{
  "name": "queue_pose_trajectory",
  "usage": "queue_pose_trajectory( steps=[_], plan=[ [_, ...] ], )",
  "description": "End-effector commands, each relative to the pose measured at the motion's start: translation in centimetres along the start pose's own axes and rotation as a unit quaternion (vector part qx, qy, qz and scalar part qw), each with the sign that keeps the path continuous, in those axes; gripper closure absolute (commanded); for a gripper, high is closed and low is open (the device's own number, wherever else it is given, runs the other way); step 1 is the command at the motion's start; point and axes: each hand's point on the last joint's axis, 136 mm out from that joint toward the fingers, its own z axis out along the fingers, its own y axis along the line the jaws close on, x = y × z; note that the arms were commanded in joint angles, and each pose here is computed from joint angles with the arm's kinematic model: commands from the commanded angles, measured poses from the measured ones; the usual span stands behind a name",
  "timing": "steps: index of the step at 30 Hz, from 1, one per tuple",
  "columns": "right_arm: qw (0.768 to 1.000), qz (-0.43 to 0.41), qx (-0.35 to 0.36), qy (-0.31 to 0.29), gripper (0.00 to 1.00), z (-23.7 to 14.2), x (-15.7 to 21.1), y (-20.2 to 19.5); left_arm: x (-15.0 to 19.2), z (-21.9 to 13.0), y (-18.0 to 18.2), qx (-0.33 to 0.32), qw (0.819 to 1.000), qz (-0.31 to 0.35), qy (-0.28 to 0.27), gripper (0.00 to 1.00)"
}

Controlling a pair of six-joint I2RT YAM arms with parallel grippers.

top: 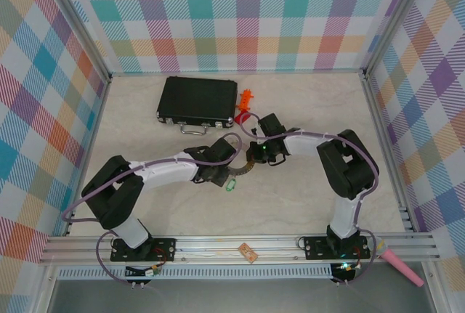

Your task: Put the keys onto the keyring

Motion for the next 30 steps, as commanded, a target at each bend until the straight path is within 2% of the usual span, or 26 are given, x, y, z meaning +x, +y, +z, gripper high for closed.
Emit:
queue_pose_trajectory(
  steps=[1, 6, 19, 24, 30],
  plan=[
    [0.999, -0.018, -0.026, -0.022, 0.92, -1.6, -0.5, 1.2, -1.2, 0.1, -0.9, 0.002, 0.999, 0.031, -0.008, 0.65],
    [0.998, -0.026, -0.051, -0.034, 0.84, -2.5, -0.4, 2.3, -1.5, 0.6, -1.1, -0.015, 0.998, 0.055, -0.008, 0.63],
    [0.995, -0.034, -0.08, -0.044, 0.81, -3.5, -0.3, 3.5, -2.0, 1.8, -1.0, -0.037, 0.997, 0.074, -0.002, 0.67],
    [0.995, -0.033, -0.082, -0.043, 0.81, -3.5, -0.3, 3.5, -2.4, 1.7, -1.2, -0.037, 0.996, 0.077, -0.007, 0.72],
    [0.995, -0.034, -0.084, -0.043, 0.8, -3.6, -0.3, 3.6, -2.3, 1.8, -1.3, -0.034, 0.996, 0.082, -0.003, 0.89]
  ],
)
